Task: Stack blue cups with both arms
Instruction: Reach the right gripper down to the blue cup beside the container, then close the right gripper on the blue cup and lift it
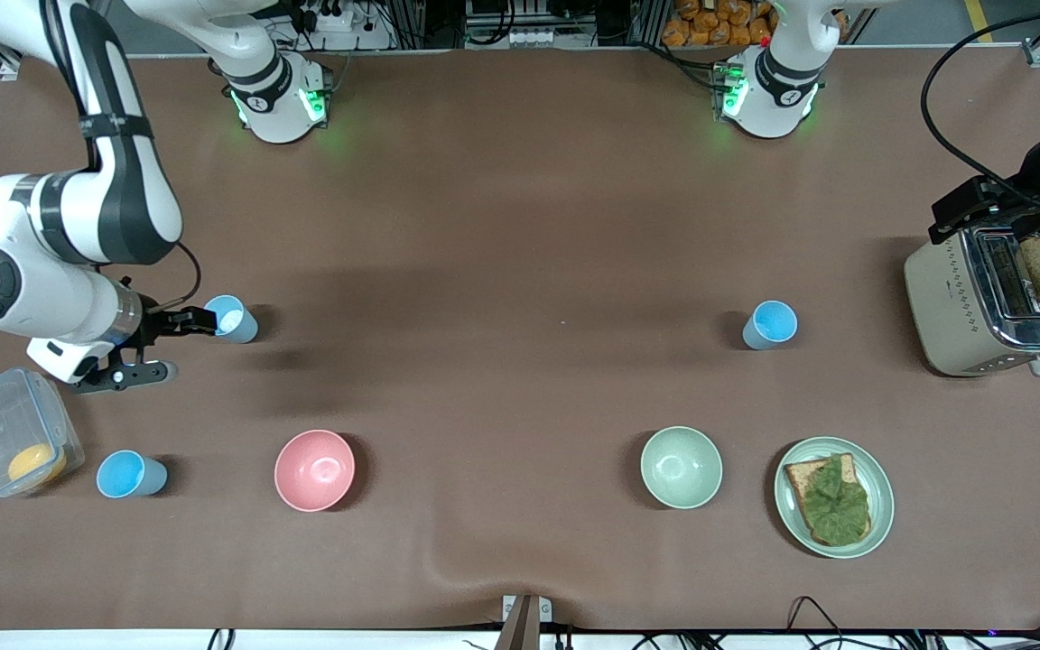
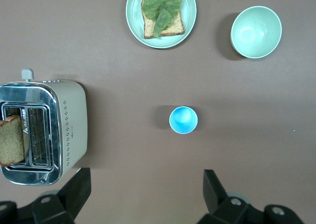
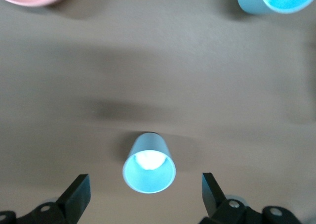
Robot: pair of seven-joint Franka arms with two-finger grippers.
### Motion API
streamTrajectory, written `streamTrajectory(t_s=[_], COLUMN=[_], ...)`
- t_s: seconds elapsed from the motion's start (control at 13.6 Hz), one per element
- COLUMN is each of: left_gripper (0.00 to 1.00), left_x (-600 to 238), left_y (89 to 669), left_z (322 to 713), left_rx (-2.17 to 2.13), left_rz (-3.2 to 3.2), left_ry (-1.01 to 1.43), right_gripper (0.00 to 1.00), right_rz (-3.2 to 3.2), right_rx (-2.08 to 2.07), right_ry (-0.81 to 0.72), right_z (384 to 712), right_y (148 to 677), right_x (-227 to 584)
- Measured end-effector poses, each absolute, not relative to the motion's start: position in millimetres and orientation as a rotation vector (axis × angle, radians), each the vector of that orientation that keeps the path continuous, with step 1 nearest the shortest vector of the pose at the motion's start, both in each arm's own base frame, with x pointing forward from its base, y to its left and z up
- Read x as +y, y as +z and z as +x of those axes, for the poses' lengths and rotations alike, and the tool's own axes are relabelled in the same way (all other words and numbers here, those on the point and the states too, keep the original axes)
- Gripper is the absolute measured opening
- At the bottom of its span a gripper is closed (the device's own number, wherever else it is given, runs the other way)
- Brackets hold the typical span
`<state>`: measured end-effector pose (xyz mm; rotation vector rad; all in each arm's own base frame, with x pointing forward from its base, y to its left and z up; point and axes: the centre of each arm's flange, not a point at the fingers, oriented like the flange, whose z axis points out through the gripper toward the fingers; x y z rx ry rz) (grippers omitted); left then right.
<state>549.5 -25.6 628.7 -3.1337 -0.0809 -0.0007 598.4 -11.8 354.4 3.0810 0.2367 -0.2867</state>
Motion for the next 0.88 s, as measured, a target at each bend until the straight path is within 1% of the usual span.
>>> streamTrajectory(t_s=[0.22,0.37,0.74,0.81,0.88], left_gripper=[1.00,1.00,1.00,1.00,1.00], left_x=[-24,-22,-21,-20,-19], left_y=[629,629,628,628,628], left_z=[550,550,550,550,550], left_rx=[-0.086,-0.091,-0.095,-0.098,-0.099], left_rz=[-3.133,-3.133,-3.133,-3.133,-3.133], left_ry=[0.001,0.002,0.002,0.003,0.003], right_gripper=[1.00,1.00,1.00,0.98,0.93], right_rz=[3.141,3.173,3.192,3.200,3.208], right_rx=[0.243,0.245,0.297,0.308,0.313], right_ry=[-0.264,-0.251,-0.318,-0.332,-0.346], right_z=[586,572,555,553,553], right_y=[323,295,263,256,249], right_x=[-55,-74,-75,-75,-74])
